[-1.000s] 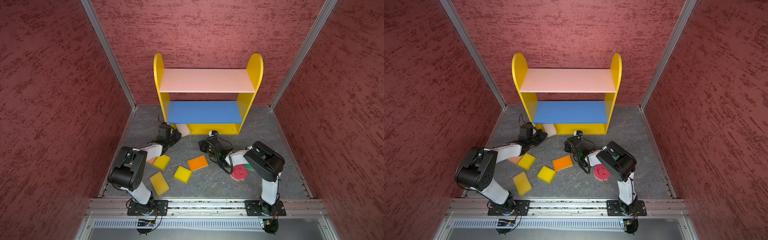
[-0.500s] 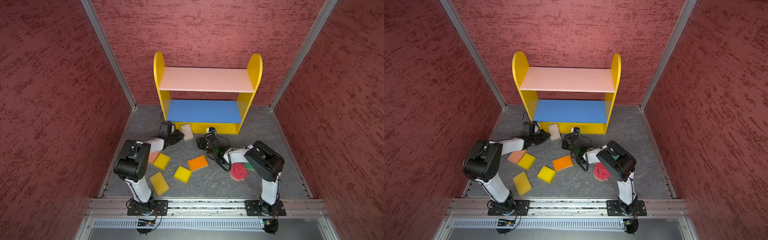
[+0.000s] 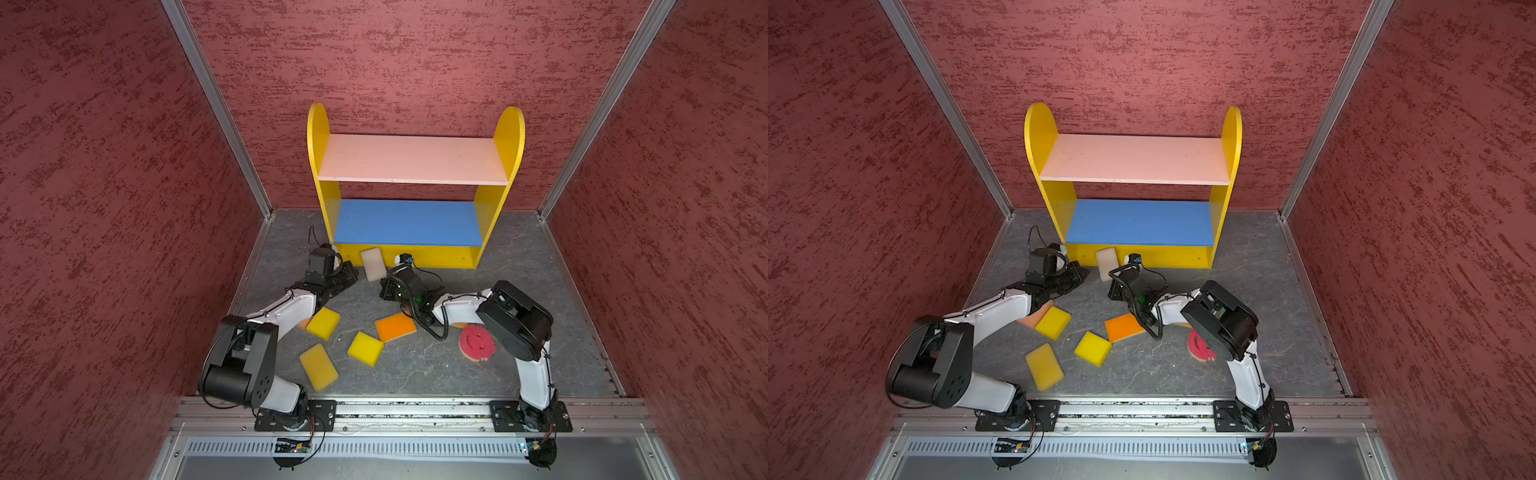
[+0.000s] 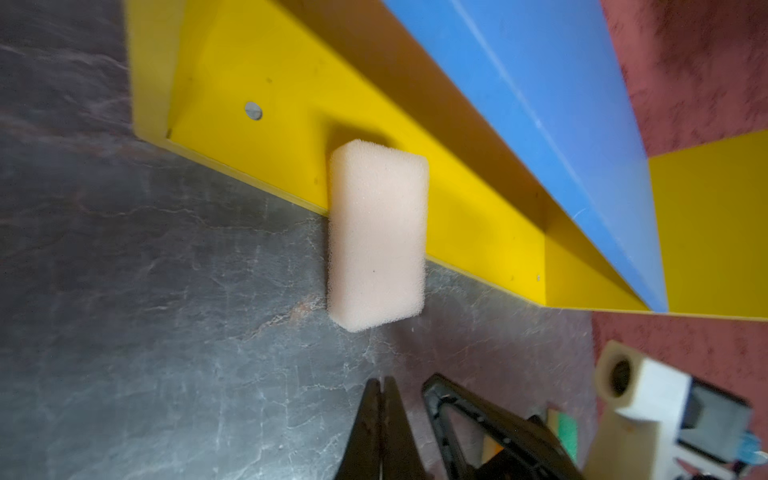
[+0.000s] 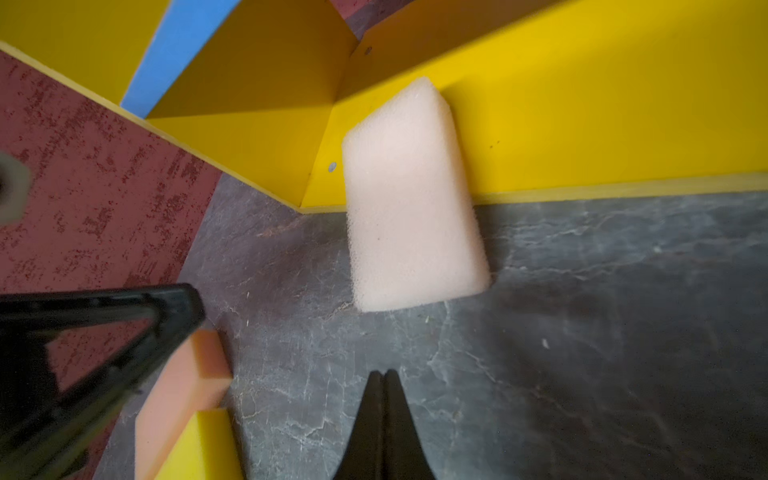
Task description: Place and organize the cleaning sponges onto the shelf
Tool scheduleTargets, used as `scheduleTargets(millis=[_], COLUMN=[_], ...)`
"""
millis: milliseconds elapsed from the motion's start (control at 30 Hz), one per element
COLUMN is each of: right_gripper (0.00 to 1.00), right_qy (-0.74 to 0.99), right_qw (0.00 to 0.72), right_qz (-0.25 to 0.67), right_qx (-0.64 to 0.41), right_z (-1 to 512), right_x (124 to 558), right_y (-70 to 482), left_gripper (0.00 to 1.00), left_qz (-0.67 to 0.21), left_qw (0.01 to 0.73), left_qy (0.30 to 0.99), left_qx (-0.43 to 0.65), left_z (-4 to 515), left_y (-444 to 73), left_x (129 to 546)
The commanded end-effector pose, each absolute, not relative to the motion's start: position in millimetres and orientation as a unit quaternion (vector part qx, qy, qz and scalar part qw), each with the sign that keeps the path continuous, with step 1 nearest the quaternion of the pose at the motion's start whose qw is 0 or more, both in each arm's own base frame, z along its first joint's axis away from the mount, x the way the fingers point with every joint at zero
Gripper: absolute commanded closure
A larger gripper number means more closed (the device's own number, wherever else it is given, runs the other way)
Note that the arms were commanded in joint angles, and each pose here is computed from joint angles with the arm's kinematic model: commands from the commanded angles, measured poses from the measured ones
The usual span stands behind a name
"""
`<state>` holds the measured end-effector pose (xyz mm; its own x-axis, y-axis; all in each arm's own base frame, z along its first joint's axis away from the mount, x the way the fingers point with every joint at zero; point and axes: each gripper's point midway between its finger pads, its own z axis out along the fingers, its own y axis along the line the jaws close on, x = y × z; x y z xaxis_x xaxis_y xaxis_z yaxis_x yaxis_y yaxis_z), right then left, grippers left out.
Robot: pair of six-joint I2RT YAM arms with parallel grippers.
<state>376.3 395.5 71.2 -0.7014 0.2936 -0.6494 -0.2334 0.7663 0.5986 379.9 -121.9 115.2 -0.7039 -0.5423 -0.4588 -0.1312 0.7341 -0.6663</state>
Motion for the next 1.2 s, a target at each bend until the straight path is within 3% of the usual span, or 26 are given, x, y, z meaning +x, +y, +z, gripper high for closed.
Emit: scheduleTargets(millis=[0,400,1167], right_gripper=[1.0,1.0,1.0], right_qy=[0.878,0.886,0.858], right_qw=[0.382,0.429,0.481], right_qz=[0.287,0.153,0.171], right_qx=[-0.007,-0.082,-0.051], right_z=[49,16,43], right_x=[373,389,468], right_y=[396,397,433], left_gripper=[0.99,0.92,0.91], left_qz=[-0.268,-0.288,-0.311], left_qw=[0.338,0.337,0.315], left_qy=[0.87,0.835,0.827], left_qx=[-0.239,-0.326,-0.346], left_z=[106,100,77], left_y=[-88,-38,-38], left_x=[370,374,374])
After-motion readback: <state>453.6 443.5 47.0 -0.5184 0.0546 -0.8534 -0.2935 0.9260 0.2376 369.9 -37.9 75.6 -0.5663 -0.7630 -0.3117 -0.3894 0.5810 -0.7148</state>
